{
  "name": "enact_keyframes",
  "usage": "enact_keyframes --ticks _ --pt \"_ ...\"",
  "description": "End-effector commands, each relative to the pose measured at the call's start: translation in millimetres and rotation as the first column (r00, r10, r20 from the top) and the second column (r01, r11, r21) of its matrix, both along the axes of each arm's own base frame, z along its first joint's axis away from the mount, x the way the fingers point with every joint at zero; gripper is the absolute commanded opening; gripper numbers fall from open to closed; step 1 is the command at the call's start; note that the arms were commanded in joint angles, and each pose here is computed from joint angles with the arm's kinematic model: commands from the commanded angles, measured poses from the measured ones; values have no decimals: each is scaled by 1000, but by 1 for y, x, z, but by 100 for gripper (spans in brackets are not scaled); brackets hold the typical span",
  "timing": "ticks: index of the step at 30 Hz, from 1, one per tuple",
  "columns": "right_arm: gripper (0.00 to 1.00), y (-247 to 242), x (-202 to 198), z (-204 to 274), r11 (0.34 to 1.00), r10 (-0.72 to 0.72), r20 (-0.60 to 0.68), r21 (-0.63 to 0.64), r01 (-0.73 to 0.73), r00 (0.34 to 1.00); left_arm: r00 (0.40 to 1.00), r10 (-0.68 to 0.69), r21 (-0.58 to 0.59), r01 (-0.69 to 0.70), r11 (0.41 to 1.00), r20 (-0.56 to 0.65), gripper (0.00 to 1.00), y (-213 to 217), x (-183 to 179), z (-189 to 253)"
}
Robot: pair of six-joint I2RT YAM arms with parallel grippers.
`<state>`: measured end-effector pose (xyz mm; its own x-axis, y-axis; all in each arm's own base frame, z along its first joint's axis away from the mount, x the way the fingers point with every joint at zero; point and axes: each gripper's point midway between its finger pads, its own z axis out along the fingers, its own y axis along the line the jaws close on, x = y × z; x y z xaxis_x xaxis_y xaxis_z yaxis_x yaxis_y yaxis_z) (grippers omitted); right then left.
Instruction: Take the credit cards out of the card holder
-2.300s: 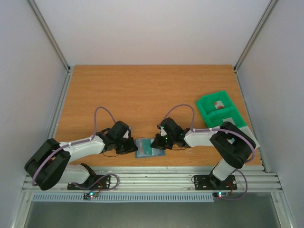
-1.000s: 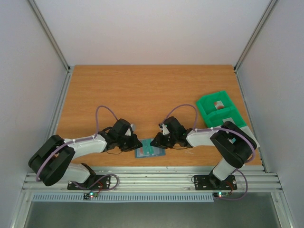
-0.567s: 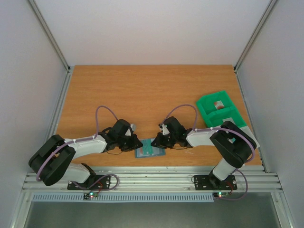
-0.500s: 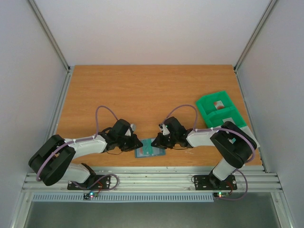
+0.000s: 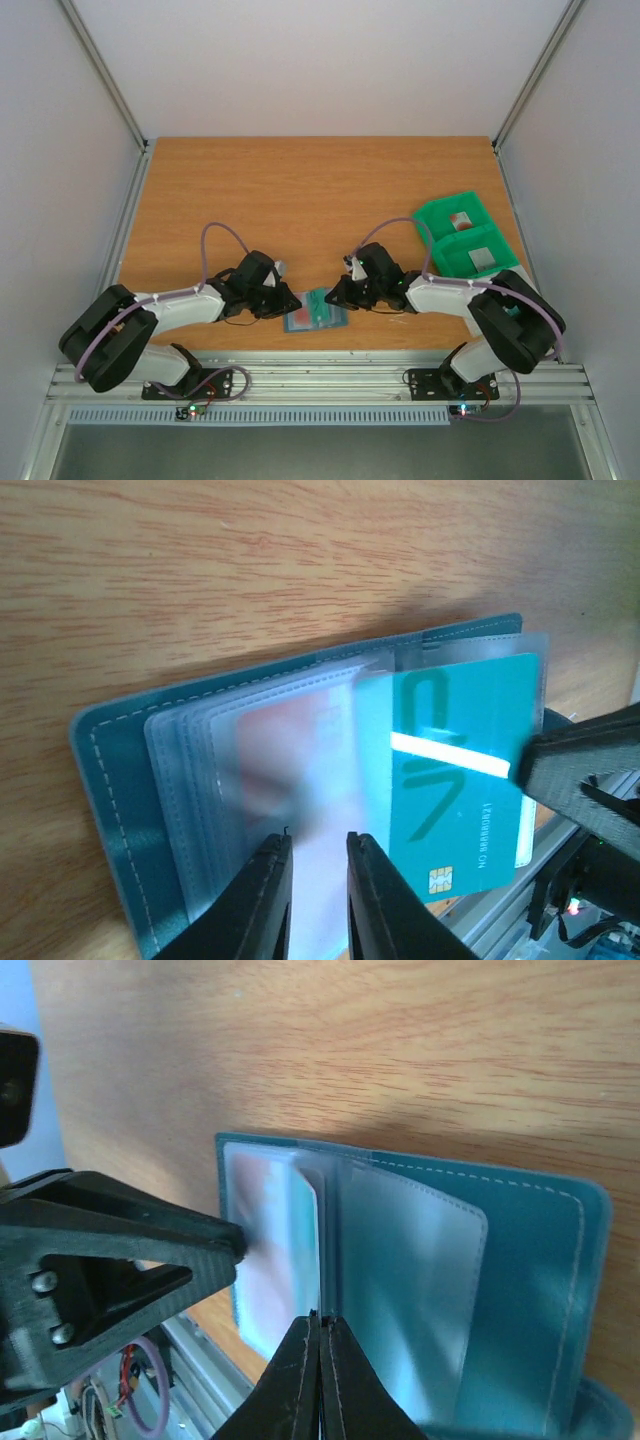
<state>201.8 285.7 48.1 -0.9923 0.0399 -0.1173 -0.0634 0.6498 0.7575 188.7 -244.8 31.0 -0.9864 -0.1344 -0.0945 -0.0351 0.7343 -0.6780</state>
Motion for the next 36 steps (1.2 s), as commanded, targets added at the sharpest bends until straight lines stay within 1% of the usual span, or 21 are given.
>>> enact_keyframes --ticks 1,3,5,7,9,12,17,20,23,26,29,32,36 --pt "1 -10 2 12 999 -33 29 -24 34 999 1000 15 52 -14 999 -20 21 11 -7 -3" --pt "1 -14 0 16 998 -37 29 -43 38 999 1000 14 26 -14 1000 0 28 7 -3 13" --pt "1 -15 1 23 998 -42 39 -43 43 998 1000 9 -6 -9 1000 30 38 2 1 31" --pt "1 -16 0 31 998 -45 50 -35 46 998 999 7 -22 -5 1000 49 44 1 2 44" --pt "1 -16 0 39 999 -49 56 -18 50 997 997 6 -53 -2 999 78 49 -2 4 58" --pt "1 -14 -1 57 998 -64 71 30 62 995 996 14 -113 -3 994 90 54 -6 3 72" --pt "1 -12 -2 88 989 -95 94 126 82 991 993 43 -229 -16 973 114 60 -12 1 95" --pt "1 -10 -4 108 977 -110 108 197 87 988 989 65 -294 -23 956 135 62 -13 0 109" --pt "1 -8 -6 126 961 -119 112 263 86 987 984 84 -373 -19 927 159 62 -16 0 127" --pt "1 -5 -6 141 940 -125 125 331 78 984 982 97 -414 -22 910 160 62 -18 0 137" --pt "1 -2 -7 146 928 -119 136 366 62 984 980 105 -456 -17 890 169 59 -20 0 145" --pt "1 0 -9 149 919 -111 131 390 51 985 978 106 -496 -5 868 177 51 -23 0 152" --pt "1 2 -9 146 918 -101 113 393 49 989 977 107 -530 7 848 184 30 -25 0 160"
